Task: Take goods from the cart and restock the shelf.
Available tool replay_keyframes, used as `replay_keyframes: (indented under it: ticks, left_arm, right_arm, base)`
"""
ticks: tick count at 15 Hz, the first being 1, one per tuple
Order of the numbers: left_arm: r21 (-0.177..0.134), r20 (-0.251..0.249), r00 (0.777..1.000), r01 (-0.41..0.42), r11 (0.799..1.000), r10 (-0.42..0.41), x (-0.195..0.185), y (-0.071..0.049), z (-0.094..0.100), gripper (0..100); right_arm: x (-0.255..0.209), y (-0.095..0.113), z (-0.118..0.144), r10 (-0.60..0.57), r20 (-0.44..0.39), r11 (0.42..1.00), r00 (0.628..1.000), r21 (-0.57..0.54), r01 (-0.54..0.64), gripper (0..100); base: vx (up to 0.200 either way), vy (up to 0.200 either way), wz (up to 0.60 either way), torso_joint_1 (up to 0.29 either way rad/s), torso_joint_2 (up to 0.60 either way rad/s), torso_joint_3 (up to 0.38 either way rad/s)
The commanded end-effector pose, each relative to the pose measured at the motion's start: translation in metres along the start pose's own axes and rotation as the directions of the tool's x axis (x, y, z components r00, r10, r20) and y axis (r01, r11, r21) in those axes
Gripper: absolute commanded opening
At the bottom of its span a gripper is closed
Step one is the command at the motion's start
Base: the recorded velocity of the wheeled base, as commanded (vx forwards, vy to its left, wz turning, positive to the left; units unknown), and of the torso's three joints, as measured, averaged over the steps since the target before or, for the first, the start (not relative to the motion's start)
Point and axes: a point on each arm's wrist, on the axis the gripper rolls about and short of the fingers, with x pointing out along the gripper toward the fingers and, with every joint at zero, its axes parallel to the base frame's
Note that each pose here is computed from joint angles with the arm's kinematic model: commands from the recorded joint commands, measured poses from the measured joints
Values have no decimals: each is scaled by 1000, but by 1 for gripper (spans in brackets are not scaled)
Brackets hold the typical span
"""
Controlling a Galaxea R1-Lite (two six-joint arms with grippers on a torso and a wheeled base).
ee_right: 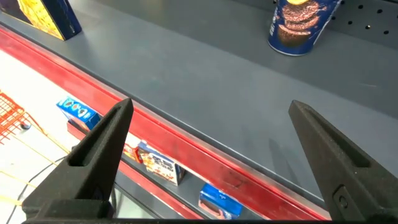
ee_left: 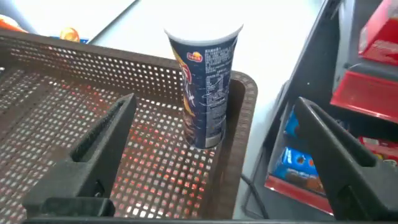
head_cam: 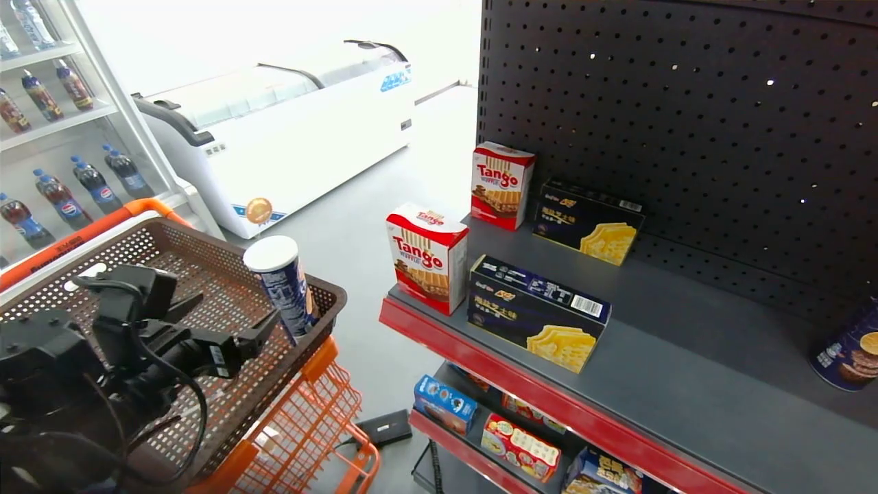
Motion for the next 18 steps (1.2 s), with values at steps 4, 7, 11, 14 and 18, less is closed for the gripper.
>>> replay_keyframes:
  ticks: [4, 7, 11, 14, 18]
  left_arm:
    - [6, 12, 1000, -9, 1000, 9, 89, 5, -37, 100]
    - [9, 56, 998, -9, 1000, 9, 116, 5, -39, 100]
    - [8, 52, 999, -11, 1000, 10, 133, 6, -52, 100]
    - [8, 78, 997, -8, 1000, 7, 143, 5, -51, 0]
    - [12, 89, 996, -6, 1000, 5, 144, 4, -49, 0]
  right_arm:
    - [0, 0, 0, 0, 0, 1000, 1000, 0, 0, 100]
    - [0, 0, 0, 0, 0, 1000, 1000, 0, 0, 100]
    - [0, 0, 0, 0, 0, 1000, 1000, 0, 0, 100]
    - [0, 0, 0, 0, 0, 1000, 1000, 0, 0, 100]
    - [0, 0, 0, 0, 0, 1000, 1000, 0, 0, 100]
  base:
    - [0, 0, 0, 0, 0, 0]
    - [0, 0, 0, 0, 0, 0]
    - [0, 0, 0, 0, 0, 0]
    - [0, 0, 0, 0, 0, 0]
    - [0, 0, 0, 0, 0, 0]
